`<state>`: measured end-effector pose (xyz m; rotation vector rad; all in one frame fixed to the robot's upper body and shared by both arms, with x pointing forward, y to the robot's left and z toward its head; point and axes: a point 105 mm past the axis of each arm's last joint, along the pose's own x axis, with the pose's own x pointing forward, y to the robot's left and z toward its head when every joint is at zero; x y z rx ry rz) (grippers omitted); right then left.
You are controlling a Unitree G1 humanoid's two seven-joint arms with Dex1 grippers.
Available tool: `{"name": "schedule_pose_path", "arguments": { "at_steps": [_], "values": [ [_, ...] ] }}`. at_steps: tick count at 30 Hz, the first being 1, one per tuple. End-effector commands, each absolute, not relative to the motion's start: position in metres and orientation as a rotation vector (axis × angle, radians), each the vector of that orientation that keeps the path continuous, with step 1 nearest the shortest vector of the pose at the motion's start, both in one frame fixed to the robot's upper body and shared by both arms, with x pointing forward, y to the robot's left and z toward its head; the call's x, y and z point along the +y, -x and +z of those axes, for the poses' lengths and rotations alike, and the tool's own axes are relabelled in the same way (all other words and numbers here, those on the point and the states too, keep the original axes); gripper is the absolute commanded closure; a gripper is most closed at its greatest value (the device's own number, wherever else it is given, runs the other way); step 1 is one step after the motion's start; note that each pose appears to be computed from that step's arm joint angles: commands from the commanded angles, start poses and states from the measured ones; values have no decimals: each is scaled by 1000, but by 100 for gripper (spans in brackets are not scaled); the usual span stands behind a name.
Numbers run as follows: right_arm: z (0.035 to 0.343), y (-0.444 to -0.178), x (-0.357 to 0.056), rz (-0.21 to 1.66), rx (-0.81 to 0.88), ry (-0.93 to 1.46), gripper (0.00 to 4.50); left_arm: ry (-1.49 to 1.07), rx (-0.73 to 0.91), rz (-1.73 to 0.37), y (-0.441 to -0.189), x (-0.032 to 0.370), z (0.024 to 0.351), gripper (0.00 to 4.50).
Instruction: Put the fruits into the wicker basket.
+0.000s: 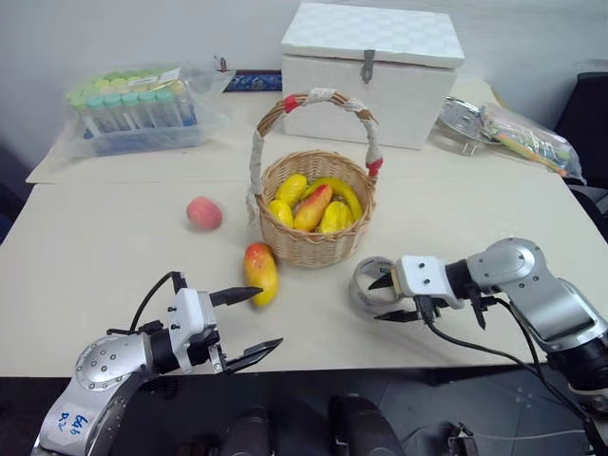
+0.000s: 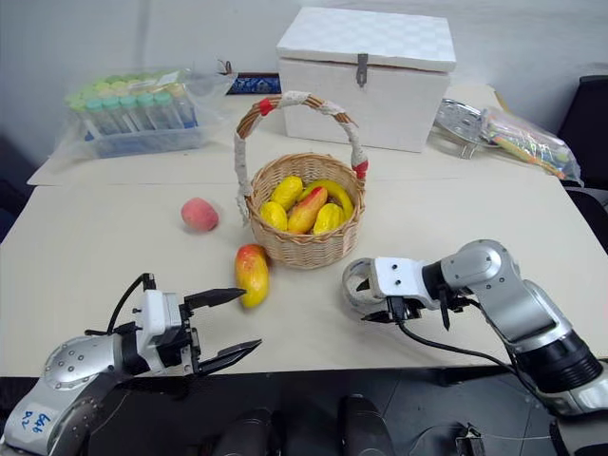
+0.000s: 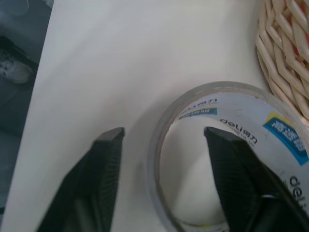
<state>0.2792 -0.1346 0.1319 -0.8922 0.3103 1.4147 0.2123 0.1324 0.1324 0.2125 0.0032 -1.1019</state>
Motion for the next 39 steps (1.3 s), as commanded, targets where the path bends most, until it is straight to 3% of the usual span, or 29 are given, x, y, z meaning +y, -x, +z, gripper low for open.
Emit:
{"name": "schedule_pose_path", "arguments": {
  "at_steps": [1, 5, 10, 14, 18, 25, 27, 31, 35, 39],
  "values": [
    [137, -280, -138, 1424, 293, 923, 315, -223, -41, -1107, -209, 128, 142, 0],
    [145, -283, -153, 1401, 323, 874, 446, -229, -40, -1092, -210, 132, 144, 0],
    [164, -277, -182, 1367, 346, 697, 446, -193, -25, -1125, -206, 129, 144, 0],
    [186, -308, -239, 1090, 366, 650, 446, -78, -94, -1118, -211, 123, 161, 0],
    [183, -347, -295, 812, 413, 702, 446, -79, -111, -1151, -215, 117, 166, 0],
    [170, -378, -329, 604, 473, 662, 446, -125, -159, -1161, -226, 111, 180, 0],
    [166, -374, -334, 608, 495, 615, 372, -131, -166, -1159, -225, 110, 183, 0],
    [182, -372, -343, 569, 432, 639, 271, -140, -163, -1119, -222, 118, 182, 0],
    [214, -371, -333, 621, 257, 689, 135, -141, -141, -1009, -221, 140, 175, 0],
    [233, -355, -284, 890, -83, 608, 4, -162, -109, -834, -221, 181, 165, 0]
  ]
}}
